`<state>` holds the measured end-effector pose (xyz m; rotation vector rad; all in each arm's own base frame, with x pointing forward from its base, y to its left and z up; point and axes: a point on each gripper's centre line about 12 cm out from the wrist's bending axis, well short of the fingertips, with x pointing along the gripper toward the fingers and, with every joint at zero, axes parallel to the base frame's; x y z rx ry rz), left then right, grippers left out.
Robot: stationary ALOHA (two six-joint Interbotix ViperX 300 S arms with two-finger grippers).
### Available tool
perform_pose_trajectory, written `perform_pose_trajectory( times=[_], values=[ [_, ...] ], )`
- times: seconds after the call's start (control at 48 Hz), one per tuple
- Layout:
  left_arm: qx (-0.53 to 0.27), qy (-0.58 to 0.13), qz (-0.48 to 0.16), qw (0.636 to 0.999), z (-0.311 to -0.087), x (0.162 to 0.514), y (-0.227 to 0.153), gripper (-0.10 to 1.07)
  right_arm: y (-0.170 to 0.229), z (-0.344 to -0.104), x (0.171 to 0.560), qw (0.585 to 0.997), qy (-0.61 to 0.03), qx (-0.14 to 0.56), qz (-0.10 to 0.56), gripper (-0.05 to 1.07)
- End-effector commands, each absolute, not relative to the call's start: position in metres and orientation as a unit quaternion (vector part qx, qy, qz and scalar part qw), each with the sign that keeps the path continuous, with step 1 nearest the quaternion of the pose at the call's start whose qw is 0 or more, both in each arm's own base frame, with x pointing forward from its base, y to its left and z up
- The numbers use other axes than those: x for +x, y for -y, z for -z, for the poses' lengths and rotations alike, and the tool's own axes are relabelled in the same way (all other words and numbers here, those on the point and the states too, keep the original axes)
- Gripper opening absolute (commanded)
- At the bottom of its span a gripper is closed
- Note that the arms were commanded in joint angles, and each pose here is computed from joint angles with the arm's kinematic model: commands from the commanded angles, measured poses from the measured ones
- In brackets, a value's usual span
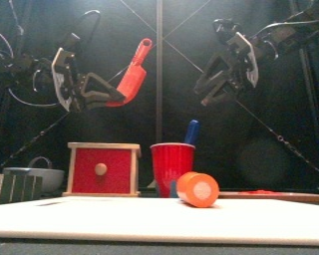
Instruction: Cut carrot
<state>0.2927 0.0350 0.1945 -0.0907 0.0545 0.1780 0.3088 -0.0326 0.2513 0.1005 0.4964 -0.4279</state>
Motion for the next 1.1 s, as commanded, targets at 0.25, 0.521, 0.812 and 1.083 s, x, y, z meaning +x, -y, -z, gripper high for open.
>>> perform_pose_trajectory(
  times=[0.25,0.521,0.812,1.083],
  values=[
    [-0.044,-0.011,-0.088,0.995,-0.204,0.297,-0.035,0.26,0.009,-0.303,0.323,0.942,-0.266,0.066,0.195,0.98],
    [-0.042,-0.041,-0.068,0.996,-0.196,0.297,-0.025,0.26,0.009,-0.344,0.329,0.957,-0.205,0.116,0.169,0.98],
    [-0.004,-0.135,0.001,0.991,-0.182,0.302,0.003,0.26,0.022,-0.36,0.311,0.955,-0.171,0.177,0.166,0.98],
    [0.011,-0.217,0.019,0.976,-0.176,0.31,0.01,0.26,0.015,-0.338,0.311,0.956,-0.18,0.188,0.137,0.98]
  ],
)
